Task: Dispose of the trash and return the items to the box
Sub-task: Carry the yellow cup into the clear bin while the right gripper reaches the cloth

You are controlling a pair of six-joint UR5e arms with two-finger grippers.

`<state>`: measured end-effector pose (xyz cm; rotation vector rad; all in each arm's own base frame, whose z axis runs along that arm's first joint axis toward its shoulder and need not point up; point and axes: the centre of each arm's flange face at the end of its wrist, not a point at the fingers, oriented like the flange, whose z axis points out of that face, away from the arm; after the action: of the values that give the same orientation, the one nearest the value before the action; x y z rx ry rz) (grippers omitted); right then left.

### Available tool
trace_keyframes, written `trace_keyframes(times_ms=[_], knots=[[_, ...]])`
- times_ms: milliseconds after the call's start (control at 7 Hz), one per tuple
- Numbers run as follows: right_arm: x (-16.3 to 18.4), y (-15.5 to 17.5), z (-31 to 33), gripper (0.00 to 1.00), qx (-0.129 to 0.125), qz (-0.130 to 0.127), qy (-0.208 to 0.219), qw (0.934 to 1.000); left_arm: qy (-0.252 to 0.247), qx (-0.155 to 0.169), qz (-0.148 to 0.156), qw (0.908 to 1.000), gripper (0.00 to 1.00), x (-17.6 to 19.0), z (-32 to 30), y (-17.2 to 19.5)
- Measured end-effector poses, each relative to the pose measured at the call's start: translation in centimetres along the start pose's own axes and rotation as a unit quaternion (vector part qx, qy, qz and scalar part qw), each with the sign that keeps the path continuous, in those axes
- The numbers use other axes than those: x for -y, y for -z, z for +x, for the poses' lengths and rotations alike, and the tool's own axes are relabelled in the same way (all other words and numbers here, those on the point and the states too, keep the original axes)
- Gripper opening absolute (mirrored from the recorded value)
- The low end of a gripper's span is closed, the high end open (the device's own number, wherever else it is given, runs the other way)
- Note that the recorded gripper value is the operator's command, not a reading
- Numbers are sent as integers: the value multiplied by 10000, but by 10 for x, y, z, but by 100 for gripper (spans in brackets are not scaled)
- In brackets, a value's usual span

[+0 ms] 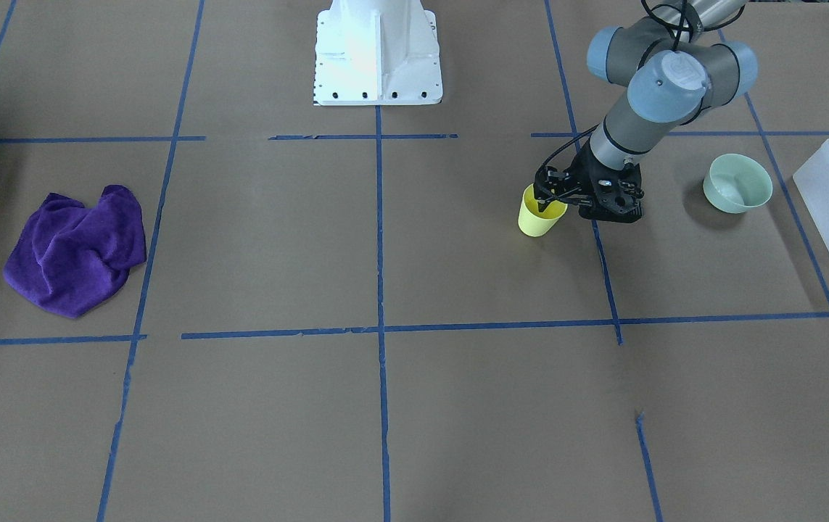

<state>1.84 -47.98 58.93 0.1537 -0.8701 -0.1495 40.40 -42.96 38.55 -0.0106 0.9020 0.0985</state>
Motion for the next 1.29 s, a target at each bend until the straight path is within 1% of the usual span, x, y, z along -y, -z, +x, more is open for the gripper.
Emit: trace_keyframes(times_ms=[143, 429, 571, 714, 857, 1000, 1143, 1286], knots=[[0, 1, -1, 100, 8, 11, 12, 10000, -16, 11, -39, 10000, 0, -2, 2, -4], [1, 3, -3, 100, 14, 29, 1, 10000, 36, -24, -28, 10000, 0, -6, 6, -2], [3, 2, -5, 100, 18, 24, 15, 10000, 298, -72, 43, 9995, 0, -6, 9, 7], [4, -1, -9, 100, 77, 32, 89, 9999, 730, -146, 183, 9971, 0, -6, 8, 24], [0, -5, -15, 100, 205, 115, 292, 9993, 969, -260, 457, 9939, 0, -2, -8, 61], [-8, -16, -25, 100, 358, 218, 592, 9974, 950, -305, 900, 9909, 0, 9, -49, 116], [-14, -29, -45, 100, 494, 294, 706, 9958, 685, -180, 1203, 9902, 0, 11, -109, 160], [-15, -45, -73, 100, 666, 325, 523, 9959, 277, 67, 1348, 9905, 0, 4, -174, 189]])
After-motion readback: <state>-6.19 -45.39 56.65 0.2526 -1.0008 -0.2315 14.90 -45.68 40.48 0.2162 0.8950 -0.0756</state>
